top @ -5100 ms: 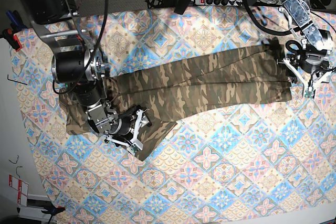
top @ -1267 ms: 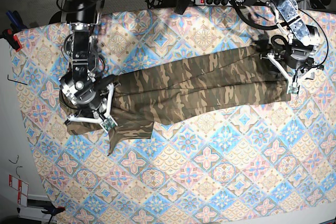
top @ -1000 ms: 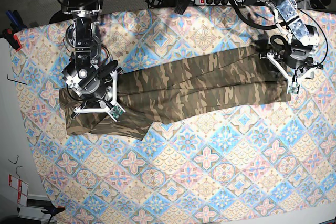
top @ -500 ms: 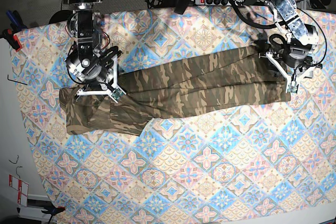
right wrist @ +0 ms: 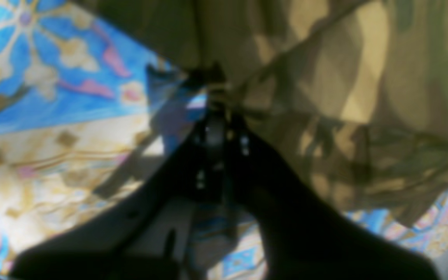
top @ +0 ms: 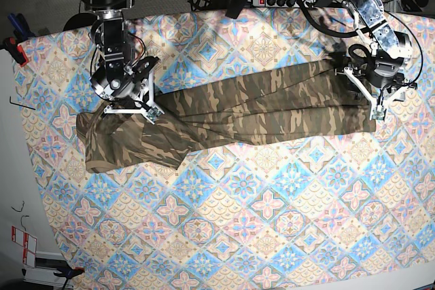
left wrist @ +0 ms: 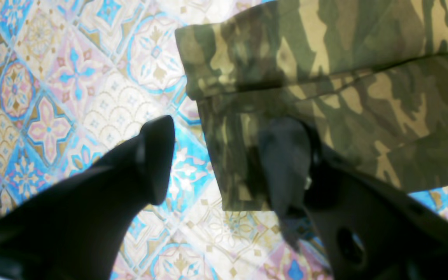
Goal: Fold the T-shirt properly
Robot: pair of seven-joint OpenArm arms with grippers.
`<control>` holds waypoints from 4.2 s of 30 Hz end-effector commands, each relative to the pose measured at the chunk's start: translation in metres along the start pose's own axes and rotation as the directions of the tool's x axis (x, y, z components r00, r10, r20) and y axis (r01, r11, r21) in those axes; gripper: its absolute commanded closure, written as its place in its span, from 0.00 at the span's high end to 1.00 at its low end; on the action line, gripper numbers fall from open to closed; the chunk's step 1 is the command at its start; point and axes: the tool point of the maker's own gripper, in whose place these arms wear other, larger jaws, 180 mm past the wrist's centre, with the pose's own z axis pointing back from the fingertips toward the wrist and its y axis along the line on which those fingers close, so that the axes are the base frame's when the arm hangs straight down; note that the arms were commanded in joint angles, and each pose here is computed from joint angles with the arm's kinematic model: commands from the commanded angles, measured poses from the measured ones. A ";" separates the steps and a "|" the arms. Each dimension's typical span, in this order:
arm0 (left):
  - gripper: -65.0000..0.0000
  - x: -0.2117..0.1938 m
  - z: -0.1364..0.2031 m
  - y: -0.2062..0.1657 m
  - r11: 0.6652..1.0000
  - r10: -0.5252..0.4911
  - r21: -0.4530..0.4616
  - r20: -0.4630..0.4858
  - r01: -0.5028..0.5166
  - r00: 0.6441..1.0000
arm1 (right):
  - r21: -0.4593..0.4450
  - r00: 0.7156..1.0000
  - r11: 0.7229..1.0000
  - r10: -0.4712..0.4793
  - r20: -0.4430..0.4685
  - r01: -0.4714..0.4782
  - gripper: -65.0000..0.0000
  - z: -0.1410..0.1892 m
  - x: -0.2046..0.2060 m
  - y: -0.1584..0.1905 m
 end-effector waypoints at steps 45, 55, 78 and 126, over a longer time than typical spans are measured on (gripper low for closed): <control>0.82 -0.003 -0.008 0.070 0.949 0.284 -0.178 0.110 -0.262 0.953 | -0.362 0.970 0.913 -0.112 0.216 0.186 0.63 0.107 0.020 -0.101; 0.82 -0.005 -0.055 0.057 0.874 0.426 -0.305 0.109 -0.377 0.898 | -0.351 0.972 0.918 -0.114 0.205 0.182 0.63 0.105 0.014 -0.095; 0.61 -0.102 -0.091 -0.067 0.780 0.321 -0.487 -0.229 -0.394 0.919 | -0.368 0.976 0.915 -0.102 0.190 0.167 0.63 0.107 0.009 -0.101; 0.59 -0.088 -0.094 -0.073 0.778 0.300 -0.510 -0.210 -0.366 0.930 | -0.362 0.976 0.917 -0.106 0.188 0.170 0.63 0.105 0.009 -0.098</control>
